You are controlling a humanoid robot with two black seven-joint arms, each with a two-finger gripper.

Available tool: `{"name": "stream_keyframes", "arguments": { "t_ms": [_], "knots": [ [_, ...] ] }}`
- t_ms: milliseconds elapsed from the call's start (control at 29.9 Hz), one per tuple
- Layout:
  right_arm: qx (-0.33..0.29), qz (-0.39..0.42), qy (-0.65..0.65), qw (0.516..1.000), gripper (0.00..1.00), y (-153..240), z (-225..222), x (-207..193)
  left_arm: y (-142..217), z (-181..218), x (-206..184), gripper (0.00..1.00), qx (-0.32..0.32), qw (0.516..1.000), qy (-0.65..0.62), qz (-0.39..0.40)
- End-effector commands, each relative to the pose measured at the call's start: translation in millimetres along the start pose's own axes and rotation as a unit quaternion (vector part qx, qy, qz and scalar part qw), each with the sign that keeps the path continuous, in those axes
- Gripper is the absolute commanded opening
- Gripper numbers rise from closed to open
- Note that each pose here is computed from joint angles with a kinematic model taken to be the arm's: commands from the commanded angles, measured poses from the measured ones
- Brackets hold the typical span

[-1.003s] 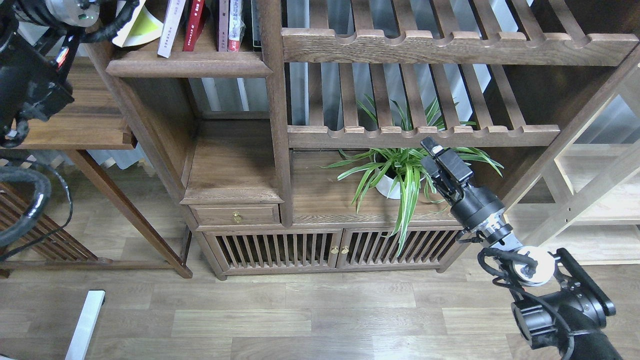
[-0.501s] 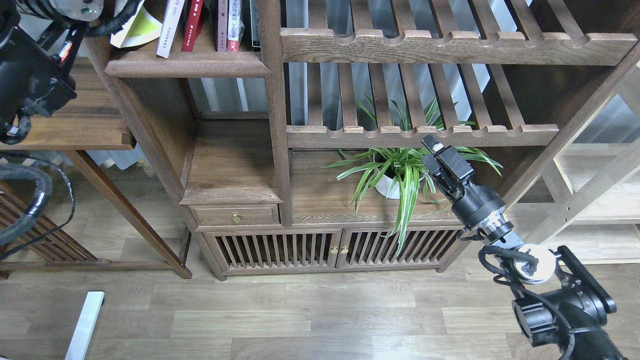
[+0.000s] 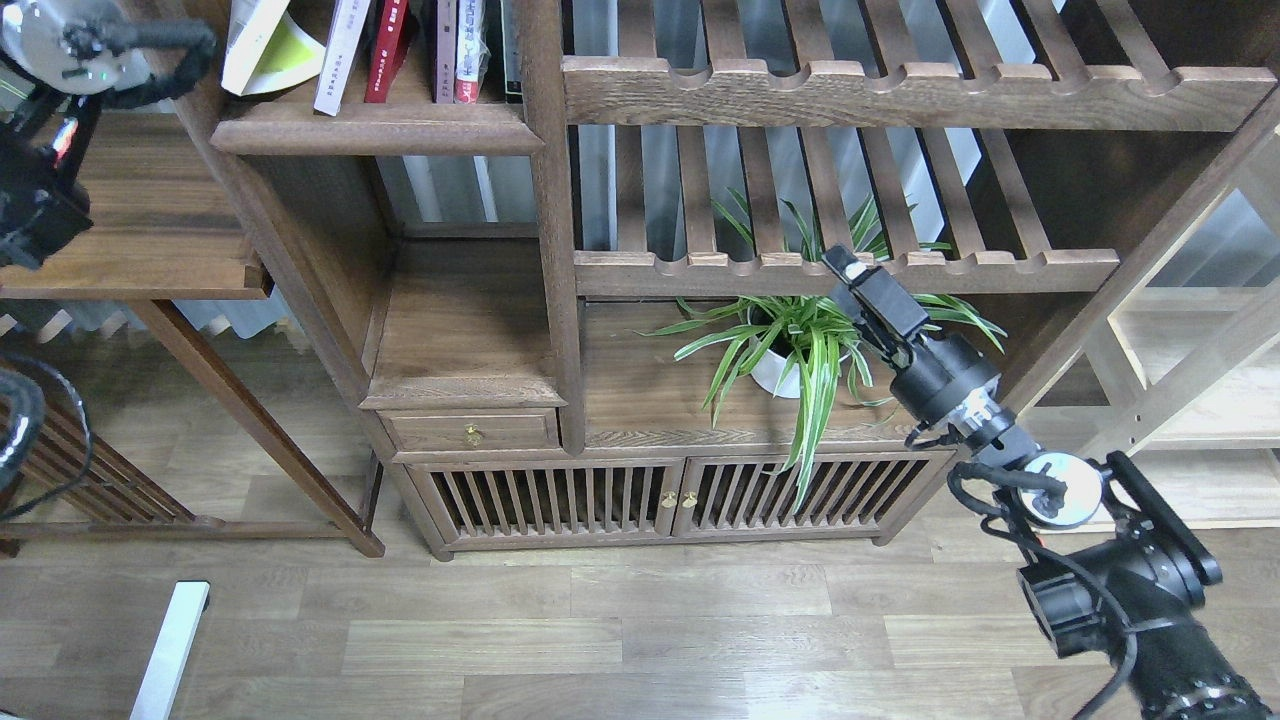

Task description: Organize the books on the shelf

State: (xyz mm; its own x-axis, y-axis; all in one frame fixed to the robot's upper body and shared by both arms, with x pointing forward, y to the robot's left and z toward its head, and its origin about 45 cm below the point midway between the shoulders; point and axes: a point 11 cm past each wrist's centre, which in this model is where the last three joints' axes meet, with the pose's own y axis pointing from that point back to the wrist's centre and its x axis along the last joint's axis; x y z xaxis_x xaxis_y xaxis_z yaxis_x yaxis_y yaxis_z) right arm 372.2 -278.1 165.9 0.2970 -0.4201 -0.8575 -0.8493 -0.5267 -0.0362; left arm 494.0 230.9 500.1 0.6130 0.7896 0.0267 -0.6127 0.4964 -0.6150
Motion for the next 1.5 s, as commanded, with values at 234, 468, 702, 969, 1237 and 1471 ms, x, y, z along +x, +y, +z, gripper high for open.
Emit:
{"name": "stream_keyframes", "arguments": {
  "t_ms": [234, 468, 702, 969, 1237, 1471],
  "knots": [
    [-0.024, -0.016, 0.033, 0.999, 0.99, -19.4, 11.1, -13.7, 19.5, -49.4, -43.9, 0.99, -0.006, 0.992, 0.127, -0.015],
    [-0.052, -0.042, 0.049, 0.997, 0.99, -43.8, 46.1, -33.5, 49.7, -74.2, -83.5, 0.99, 0.0, 0.982, 0.185, -0.039],
    [-0.072, -0.059, 0.067, 0.993, 0.99, -56.8, 66.0, -48.1, 54.8, -87.0, -140.1, 0.99, -0.017, 0.964, 0.258, -0.069],
    [-0.066, -0.063, 0.079, 0.993, 0.99, -55.3, 57.5, -51.3, 96.7, -125.6, -175.2, 0.99, 0.04, 0.944, 0.322, -0.055],
    [-0.051, -0.07, 0.092, 0.992, 0.99, -54.5, 42.8, -57.6, 137.5, -162.7, -205.5, 0.99, 0.117, 0.924, 0.361, -0.047],
    [-0.048, -0.062, 0.108, 0.991, 0.99, -49.8, 28.9, -53.6, 143.2, -166.2, -203.0, 0.99, 0.127, 0.924, 0.358, -0.044]
  ]
}}
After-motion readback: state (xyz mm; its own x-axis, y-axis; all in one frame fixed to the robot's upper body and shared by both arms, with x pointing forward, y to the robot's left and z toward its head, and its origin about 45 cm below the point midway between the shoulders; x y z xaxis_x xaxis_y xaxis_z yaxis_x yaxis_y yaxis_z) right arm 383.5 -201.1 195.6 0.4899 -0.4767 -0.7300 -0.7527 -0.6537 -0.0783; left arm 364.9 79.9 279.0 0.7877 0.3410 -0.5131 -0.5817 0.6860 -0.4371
